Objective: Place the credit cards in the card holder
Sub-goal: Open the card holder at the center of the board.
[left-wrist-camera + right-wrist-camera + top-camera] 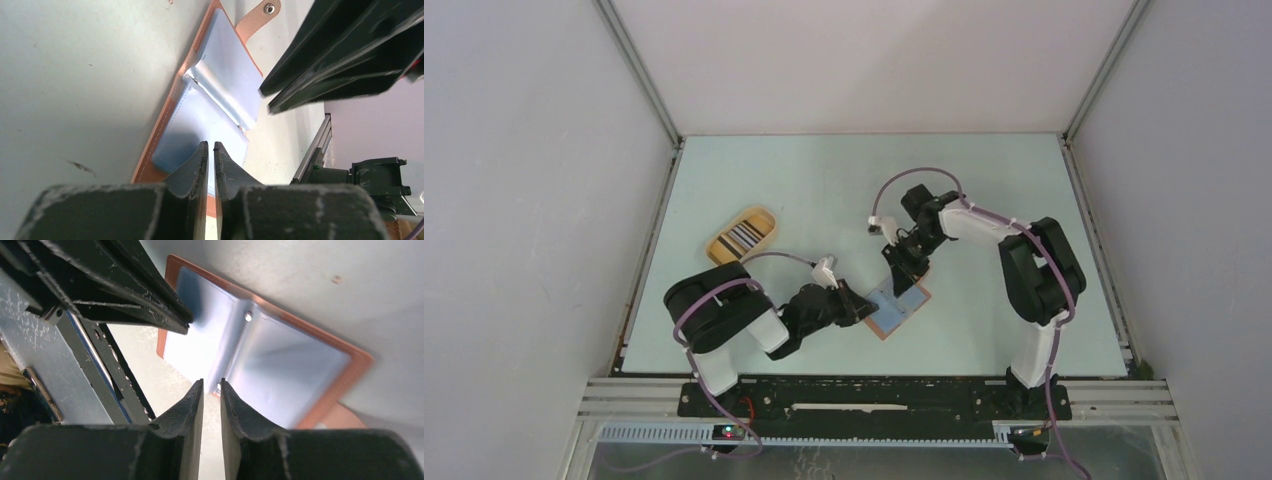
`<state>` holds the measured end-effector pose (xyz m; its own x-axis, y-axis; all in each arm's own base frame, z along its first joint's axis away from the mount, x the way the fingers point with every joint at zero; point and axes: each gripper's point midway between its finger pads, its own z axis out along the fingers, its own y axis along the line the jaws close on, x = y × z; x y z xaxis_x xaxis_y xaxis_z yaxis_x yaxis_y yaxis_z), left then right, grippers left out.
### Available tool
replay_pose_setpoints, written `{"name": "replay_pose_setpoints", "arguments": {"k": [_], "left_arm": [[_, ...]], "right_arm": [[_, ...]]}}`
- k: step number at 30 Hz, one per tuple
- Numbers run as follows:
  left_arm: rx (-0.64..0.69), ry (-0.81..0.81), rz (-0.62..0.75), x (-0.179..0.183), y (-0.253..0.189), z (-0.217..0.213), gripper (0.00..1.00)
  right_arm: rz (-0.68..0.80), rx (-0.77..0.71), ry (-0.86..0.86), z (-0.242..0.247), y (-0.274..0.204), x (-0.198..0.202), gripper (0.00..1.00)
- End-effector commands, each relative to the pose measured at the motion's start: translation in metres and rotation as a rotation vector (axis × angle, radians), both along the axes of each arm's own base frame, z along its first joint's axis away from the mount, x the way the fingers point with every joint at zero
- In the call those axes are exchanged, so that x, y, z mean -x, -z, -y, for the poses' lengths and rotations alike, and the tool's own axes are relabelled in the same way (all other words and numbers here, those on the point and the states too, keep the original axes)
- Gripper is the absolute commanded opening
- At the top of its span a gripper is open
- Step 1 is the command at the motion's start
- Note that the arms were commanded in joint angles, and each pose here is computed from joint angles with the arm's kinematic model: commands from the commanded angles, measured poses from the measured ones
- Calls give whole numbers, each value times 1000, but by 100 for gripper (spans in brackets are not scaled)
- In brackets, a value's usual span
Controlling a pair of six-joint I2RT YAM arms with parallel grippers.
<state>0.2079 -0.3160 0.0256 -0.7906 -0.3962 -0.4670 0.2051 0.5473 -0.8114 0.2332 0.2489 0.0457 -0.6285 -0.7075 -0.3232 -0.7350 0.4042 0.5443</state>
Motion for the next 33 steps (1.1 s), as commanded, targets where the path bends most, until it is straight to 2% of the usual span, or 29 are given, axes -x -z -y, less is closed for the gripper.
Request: {"name": "replay_pose_setpoints", "arguments": {"k": [1,7,12,33], "left_arm": [[13,-21,16,-10,-9,5,12],[11,-20,23,-11,-9,5,12],[13,-16,29,-10,-10,6,12],[20,-9,37,-11,-11,8,13]], "right_arm": [[132,-43,44,12,-29,-27,29],[126,-6,140,39,-22,-45,41],[84,14,151,42,-10,-44,46],[-15,65,113,36,17,-28,48]]}}
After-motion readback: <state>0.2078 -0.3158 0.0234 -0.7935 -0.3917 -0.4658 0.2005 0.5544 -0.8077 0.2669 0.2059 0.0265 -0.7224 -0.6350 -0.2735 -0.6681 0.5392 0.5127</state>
